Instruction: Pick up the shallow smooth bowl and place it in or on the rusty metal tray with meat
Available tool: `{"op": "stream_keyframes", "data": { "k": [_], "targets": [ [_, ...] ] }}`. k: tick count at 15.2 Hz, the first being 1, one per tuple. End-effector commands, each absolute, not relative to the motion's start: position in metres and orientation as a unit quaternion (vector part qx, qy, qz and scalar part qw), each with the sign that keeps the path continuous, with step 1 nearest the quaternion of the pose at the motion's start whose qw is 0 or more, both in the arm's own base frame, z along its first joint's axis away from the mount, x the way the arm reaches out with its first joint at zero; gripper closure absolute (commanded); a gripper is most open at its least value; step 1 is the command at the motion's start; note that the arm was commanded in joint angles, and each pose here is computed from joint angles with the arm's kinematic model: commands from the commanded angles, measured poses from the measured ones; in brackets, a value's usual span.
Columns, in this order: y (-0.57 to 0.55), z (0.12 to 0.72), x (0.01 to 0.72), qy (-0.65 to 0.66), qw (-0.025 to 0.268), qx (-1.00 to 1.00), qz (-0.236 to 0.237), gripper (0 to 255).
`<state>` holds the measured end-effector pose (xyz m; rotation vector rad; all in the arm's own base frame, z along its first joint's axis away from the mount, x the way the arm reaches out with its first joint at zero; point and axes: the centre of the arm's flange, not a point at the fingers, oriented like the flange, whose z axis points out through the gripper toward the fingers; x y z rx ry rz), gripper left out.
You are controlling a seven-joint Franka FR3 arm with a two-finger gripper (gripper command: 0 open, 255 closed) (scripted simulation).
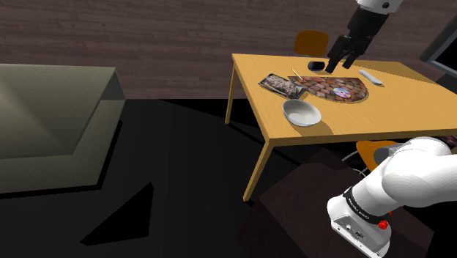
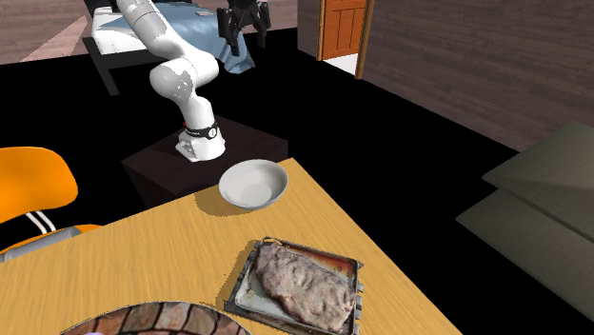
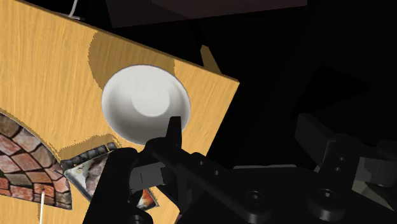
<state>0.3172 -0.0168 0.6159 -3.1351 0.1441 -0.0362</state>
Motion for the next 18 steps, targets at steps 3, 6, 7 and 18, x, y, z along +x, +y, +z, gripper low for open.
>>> {"op": "stream_keyframes", "data": {
  "k": [3, 6, 7, 18],
  "targets": [
    [-0.008, 0.592, 0.329, 0.05, -0.02, -0.998, -0.009, 0],
    [0.003, 0.555, 0.346, 0.056, -0.053, -0.997, -0.006, 0],
    [0.006, 0.542, 0.352, 0.058, -0.064, -0.996, -0.005, 0],
    [0.021, 0.4, 0.413, 0.081, -0.182, -0.98, 0.008, 0]
  ]
}}
